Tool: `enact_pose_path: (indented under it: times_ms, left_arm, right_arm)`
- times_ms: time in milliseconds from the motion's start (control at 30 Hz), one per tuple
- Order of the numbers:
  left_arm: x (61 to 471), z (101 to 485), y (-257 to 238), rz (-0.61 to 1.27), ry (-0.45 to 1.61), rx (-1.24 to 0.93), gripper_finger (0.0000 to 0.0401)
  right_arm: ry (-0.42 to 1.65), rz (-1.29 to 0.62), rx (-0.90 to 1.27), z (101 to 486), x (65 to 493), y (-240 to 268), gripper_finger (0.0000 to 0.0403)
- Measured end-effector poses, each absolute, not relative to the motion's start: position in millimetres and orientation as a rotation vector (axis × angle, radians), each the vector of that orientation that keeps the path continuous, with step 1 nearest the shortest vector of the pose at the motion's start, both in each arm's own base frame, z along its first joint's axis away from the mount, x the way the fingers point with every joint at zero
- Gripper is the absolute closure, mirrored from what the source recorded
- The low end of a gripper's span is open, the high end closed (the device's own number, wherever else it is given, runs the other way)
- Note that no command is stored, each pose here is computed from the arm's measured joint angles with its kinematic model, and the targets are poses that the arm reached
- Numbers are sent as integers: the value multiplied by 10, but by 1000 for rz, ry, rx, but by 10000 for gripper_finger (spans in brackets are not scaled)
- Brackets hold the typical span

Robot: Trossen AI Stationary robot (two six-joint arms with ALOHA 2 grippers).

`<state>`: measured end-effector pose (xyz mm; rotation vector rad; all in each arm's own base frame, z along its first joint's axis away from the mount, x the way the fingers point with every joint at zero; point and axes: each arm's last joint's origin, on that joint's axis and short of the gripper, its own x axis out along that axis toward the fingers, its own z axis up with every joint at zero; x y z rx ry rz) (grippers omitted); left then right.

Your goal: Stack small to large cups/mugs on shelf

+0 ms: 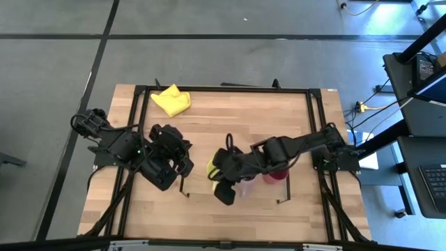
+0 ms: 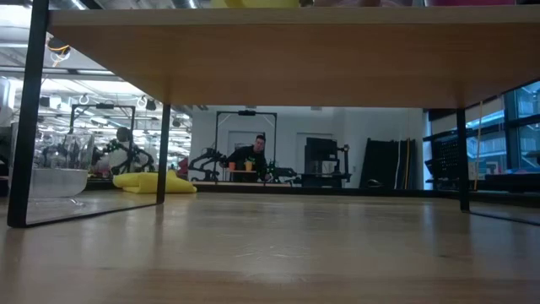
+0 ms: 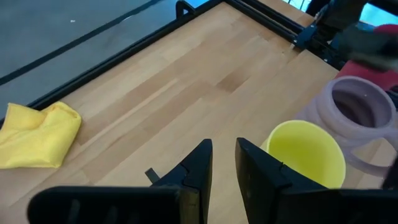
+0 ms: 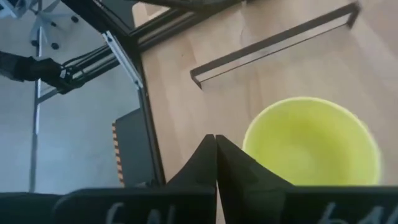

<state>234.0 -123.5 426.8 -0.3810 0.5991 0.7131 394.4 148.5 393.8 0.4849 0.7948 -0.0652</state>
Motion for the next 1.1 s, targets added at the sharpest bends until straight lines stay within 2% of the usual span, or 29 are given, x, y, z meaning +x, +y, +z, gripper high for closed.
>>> enact_pose_path:
  times_ms: [233,500,800,1100]
  left_arm:
    - [2325,4272,-1260,711,583,-369,335]
    - [2324,4272,-1259,712,583,-369,335]
    - [2324,4272,-1259,711,584,-365,335]
    - [2324,4274,-1256,717,574,-357,335]
  right_arm:
    - [786,21,520,3766,4185,1528,403]
    - [867,24,538,3464,4353,1604,402]
    - [890,-28,532,3411,4340,1614,402]
    - [908,-79,411,3378,4240,1730,402]
